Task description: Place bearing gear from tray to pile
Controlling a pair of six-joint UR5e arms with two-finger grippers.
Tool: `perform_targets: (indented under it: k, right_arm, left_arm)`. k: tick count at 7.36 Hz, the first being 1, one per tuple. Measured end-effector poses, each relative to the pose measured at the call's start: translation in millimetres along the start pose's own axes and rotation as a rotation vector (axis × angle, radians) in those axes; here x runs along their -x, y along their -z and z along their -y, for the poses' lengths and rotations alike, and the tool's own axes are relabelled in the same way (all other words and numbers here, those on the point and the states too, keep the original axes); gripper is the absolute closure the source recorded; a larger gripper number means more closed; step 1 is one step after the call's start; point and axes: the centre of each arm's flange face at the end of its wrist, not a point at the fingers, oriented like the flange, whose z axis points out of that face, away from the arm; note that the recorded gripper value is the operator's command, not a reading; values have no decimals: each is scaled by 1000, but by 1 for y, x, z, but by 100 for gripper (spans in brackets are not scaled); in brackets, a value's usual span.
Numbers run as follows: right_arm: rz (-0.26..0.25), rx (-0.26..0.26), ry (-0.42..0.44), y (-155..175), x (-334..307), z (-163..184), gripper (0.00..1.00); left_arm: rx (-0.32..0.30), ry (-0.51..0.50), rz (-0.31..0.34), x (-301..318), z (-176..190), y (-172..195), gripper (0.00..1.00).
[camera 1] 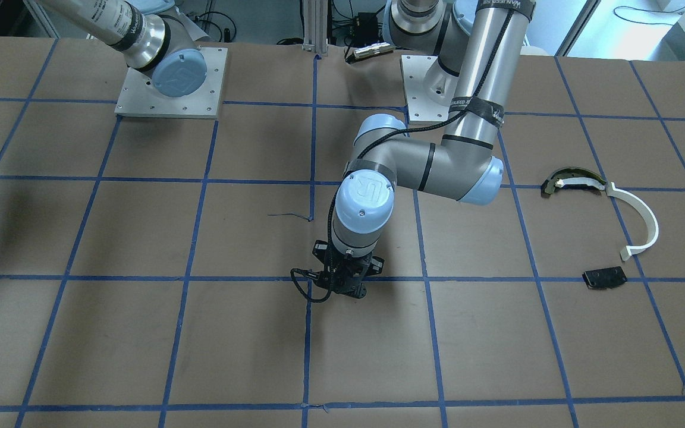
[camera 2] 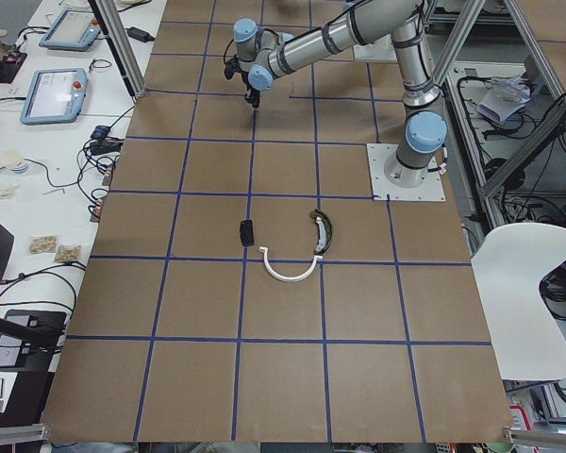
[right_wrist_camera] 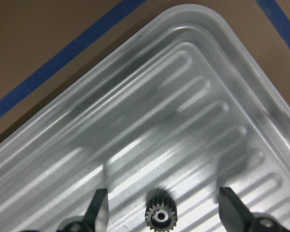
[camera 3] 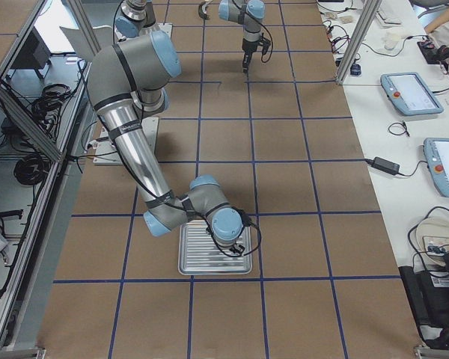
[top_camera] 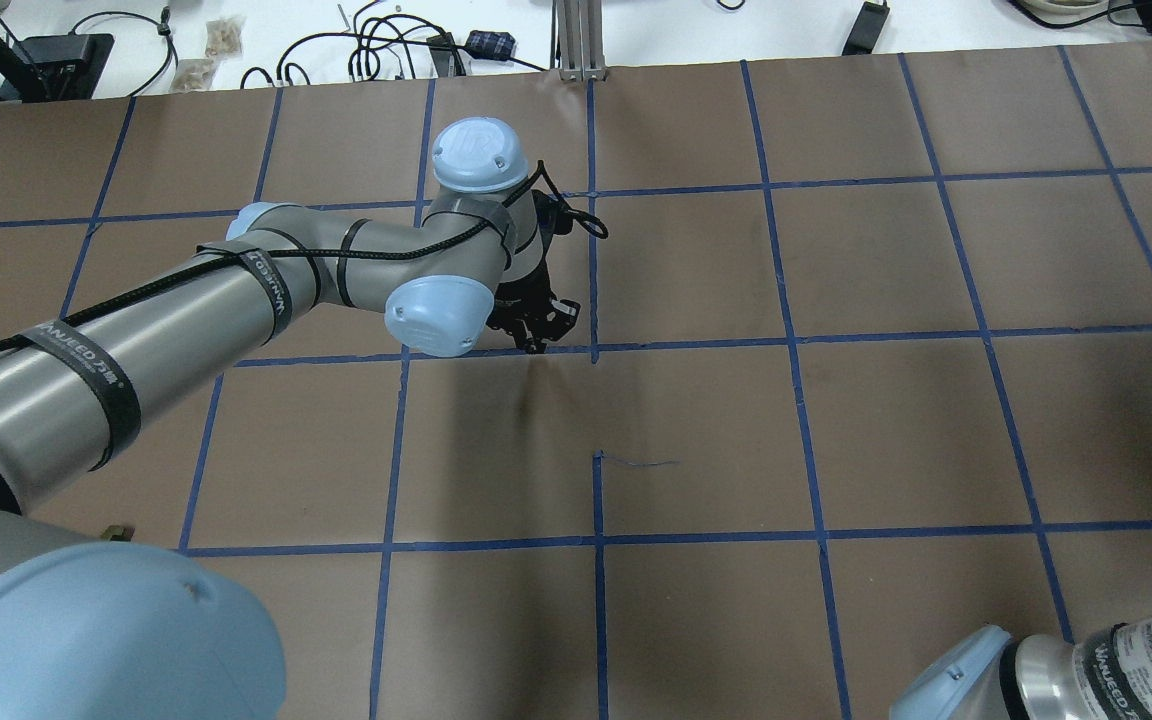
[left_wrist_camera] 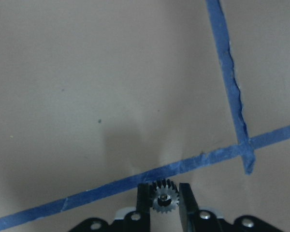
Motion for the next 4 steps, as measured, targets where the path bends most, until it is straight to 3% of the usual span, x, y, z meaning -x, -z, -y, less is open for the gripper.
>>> perform_targets:
  k: [1, 3, 4]
  right_arm:
    - [3, 1, 0, 0, 1, 0, 76]
    - [4, 0, 7, 0, 1, -1, 96]
    - [5, 1, 10, 0, 2, -1, 100]
  left_arm:
    - [-8, 35, 2, 26, 6, 18, 100]
    - [-4, 112, 14, 119, 9, 52, 100]
    - [17, 108, 34, 176, -1, 63, 100]
